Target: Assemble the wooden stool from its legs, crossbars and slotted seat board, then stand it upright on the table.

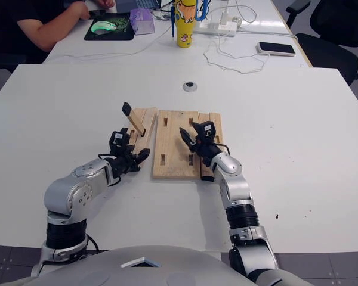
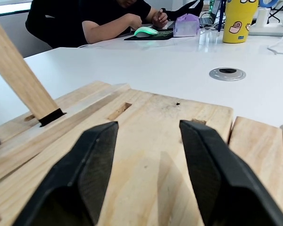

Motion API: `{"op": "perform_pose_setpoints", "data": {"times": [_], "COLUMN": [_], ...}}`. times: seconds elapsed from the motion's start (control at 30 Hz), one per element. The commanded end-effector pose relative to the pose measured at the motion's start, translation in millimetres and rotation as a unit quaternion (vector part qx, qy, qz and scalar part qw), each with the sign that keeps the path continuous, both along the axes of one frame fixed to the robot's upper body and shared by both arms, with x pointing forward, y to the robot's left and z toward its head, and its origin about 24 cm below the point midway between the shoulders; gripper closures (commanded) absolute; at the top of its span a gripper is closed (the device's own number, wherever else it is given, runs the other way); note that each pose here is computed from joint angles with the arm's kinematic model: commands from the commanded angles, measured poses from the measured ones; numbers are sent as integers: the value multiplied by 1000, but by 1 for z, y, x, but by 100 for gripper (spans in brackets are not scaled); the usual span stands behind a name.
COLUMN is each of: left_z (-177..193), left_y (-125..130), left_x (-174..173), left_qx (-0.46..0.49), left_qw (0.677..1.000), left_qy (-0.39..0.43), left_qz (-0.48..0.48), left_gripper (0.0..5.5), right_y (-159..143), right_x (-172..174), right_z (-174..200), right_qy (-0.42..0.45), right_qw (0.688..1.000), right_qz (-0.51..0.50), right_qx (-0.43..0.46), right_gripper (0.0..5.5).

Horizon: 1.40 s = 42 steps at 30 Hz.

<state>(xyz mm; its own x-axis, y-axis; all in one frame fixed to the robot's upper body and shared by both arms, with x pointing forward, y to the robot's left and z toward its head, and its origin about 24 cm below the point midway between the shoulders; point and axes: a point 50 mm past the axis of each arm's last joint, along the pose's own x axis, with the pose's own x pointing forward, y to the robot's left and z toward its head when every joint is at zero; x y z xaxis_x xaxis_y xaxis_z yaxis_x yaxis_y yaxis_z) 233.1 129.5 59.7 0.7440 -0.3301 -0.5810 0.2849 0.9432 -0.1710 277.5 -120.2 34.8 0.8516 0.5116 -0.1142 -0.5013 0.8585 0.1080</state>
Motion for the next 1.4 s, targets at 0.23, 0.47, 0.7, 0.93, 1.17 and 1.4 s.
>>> {"op": "perform_pose_setpoints", "data": {"times": [0.23, 0.47, 0.7, 0.93, 1.17, 1.4], "left_z": [-24, -22, -20, -13, 11, 41], "left_y": [6, 5, 3, 1, -3, -9], "left_x": [-14, -8, -4, 2, 18, 33], "left_qx": [41, 102, 87, 64, 20, -38], "left_qw": [995, 990, 990, 995, 999, 986], "left_qy": [87, 98, 107, 78, -35, -160], "left_qz": [-23, -27, -24, -11, 10, -22], "left_gripper": [234, 234, 256, 330, 342, 342], "right_y": [2, 2, 1, 0, -3, -16], "right_x": [-1, 1, 0, 3, 9, 21], "right_z": [0, 1, -1, 0, 0, 11], "right_qy": [-1, -4, -2, -5, -2, 0], "right_qw": [1000, 1000, 1000, 1000, 999, 999], "right_qz": [-12, -19, -26, -26, -34, -35], "right_qx": [6, 9, 11, 9, -15, 41], "right_gripper": [309, 309, 309, 309, 309, 309]}}
